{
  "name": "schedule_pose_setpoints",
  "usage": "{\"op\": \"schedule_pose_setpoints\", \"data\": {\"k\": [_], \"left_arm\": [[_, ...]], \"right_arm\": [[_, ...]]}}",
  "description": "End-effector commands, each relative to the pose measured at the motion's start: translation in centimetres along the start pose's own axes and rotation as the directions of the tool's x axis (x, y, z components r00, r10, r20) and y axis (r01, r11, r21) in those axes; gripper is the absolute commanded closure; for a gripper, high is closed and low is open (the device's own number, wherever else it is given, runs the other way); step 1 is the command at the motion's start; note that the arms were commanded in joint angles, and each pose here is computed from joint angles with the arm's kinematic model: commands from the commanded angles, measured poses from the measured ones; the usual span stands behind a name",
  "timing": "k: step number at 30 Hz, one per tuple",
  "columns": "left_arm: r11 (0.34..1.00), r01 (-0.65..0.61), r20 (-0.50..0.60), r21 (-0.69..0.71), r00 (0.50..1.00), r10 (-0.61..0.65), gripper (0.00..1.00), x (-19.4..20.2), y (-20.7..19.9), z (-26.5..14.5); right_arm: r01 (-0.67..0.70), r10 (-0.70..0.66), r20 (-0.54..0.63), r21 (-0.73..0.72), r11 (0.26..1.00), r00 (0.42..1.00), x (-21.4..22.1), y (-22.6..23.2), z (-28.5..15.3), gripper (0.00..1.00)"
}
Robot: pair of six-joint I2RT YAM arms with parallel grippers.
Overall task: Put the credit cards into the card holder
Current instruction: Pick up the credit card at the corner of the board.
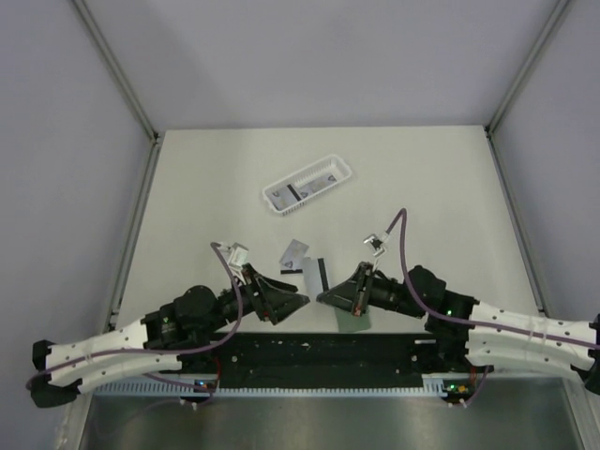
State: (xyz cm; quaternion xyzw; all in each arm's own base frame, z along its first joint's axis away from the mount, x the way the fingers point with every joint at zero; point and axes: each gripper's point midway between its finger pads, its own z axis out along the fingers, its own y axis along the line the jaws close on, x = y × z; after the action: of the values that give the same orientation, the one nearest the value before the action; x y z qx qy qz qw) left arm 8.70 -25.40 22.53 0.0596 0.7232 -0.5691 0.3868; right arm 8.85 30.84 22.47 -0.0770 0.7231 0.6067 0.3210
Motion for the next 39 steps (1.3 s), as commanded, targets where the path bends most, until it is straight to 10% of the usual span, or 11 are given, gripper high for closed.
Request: {"op": "schedule_pose_setpoints", "data": {"k": [1,6,13,19,39], "left_arm": [[0.972,-0.069,0.117,0.225,0.992,0.043,0.15,-4.0,-6.5,-0.2],[0.968,-0.094,0.132,0.234,0.989,0.064,0.24,-4.4,-7.1,0.1],[0.967,-0.087,0.126,0.239,0.990,0.058,1.00,-4.4,-7.3,0.1],[0.953,-0.095,0.054,0.286,0.995,0.083,1.00,-3.1,-8.3,0.4],[0.943,-0.065,0.082,0.327,0.996,0.040,1.00,-3.5,-9.0,0.4]], "right_arm": [[0.000,-0.025,-0.106,-0.237,0.972,0.994,0.9,5.1,-0.6,1.00],[-0.040,-0.024,-0.167,-0.368,0.929,0.986,1.7,7.6,-0.8,1.00],[-0.006,-0.045,-0.134,-0.358,0.934,0.990,1.1,7.7,-0.6,0.87],[0.136,-0.154,-0.058,-0.238,0.962,0.986,-1.1,6.9,-0.8,0.61],[0.168,-0.202,-0.101,-0.272,0.947,0.974,-0.4,7.6,-1.2,0.72]]}}
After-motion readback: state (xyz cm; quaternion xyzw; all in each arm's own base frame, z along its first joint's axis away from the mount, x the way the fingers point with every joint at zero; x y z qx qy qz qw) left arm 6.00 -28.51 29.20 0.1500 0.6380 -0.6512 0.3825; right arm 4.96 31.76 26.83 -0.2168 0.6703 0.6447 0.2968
